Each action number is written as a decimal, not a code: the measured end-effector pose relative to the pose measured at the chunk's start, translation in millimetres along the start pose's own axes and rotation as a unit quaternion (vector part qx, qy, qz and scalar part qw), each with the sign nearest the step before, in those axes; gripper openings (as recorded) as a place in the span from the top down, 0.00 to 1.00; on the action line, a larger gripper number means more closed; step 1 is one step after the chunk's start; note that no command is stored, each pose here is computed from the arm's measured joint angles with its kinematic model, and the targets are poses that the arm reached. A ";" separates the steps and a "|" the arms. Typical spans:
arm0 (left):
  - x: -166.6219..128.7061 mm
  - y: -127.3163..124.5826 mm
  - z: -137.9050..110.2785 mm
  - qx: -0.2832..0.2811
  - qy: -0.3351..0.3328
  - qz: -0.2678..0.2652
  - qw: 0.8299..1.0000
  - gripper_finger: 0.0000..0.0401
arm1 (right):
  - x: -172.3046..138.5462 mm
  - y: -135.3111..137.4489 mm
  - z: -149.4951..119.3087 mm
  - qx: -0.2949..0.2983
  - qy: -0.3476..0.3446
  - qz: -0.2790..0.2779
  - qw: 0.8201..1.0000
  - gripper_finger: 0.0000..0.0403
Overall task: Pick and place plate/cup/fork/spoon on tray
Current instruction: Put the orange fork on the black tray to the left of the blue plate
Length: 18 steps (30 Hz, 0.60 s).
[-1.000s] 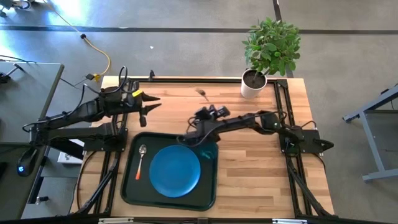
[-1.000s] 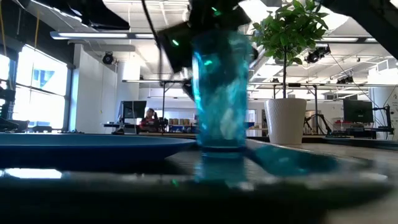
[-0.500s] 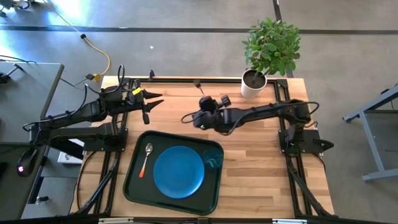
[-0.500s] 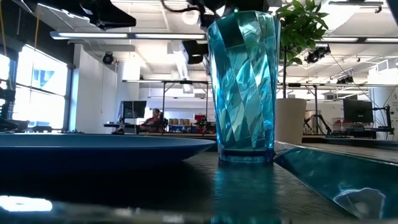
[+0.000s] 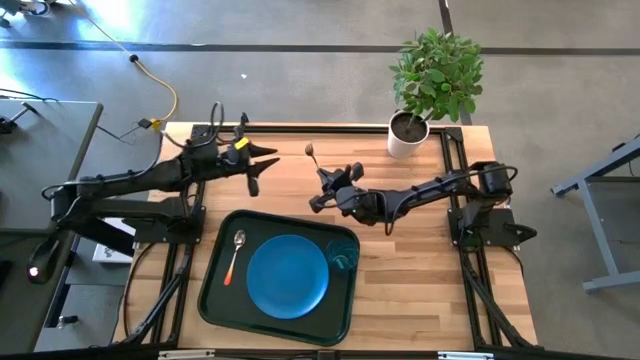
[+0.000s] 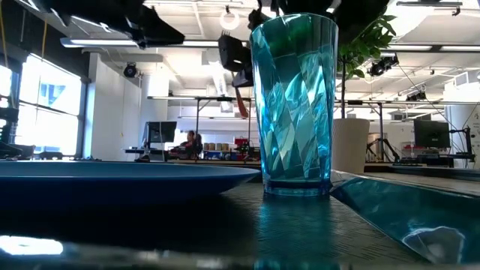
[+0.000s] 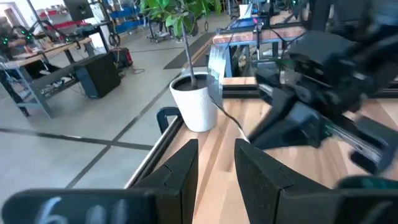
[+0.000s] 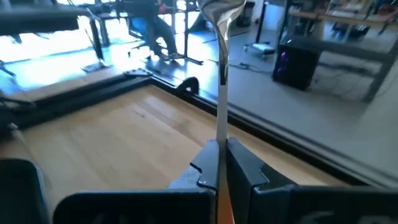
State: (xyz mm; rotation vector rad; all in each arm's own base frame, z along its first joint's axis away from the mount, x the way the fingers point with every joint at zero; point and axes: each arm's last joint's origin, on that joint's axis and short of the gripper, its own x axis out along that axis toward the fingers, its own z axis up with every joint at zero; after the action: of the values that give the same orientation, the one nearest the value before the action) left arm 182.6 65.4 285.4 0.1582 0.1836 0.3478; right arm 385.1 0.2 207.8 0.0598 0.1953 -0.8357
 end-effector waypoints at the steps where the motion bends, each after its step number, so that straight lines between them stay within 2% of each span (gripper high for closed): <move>1: 5.9 -0.6 -0.9 0.000 -0.003 0.000 1.000 0.77 | -1.4 0.9 -0.4 -0.009 -0.001 -0.004 1.000 1.00; 12: 51.1 -11.3 -4.9 0.001 -0.069 -0.008 0.998 0.72 | -7.5 7.5 1.2 -0.052 -0.002 0.003 0.999 1.00; 18: 61.8 -20.5 -5.7 0.039 -0.096 -0.016 0.994 0.70 | -7.5 7.8 0.5 -0.054 0.002 0.011 0.998 1.00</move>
State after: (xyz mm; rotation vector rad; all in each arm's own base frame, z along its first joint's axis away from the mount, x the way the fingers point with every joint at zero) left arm 245.2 68.9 266.7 0.2644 0.0092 0.2922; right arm 386.0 10.9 209.6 -0.0376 0.2432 -0.8026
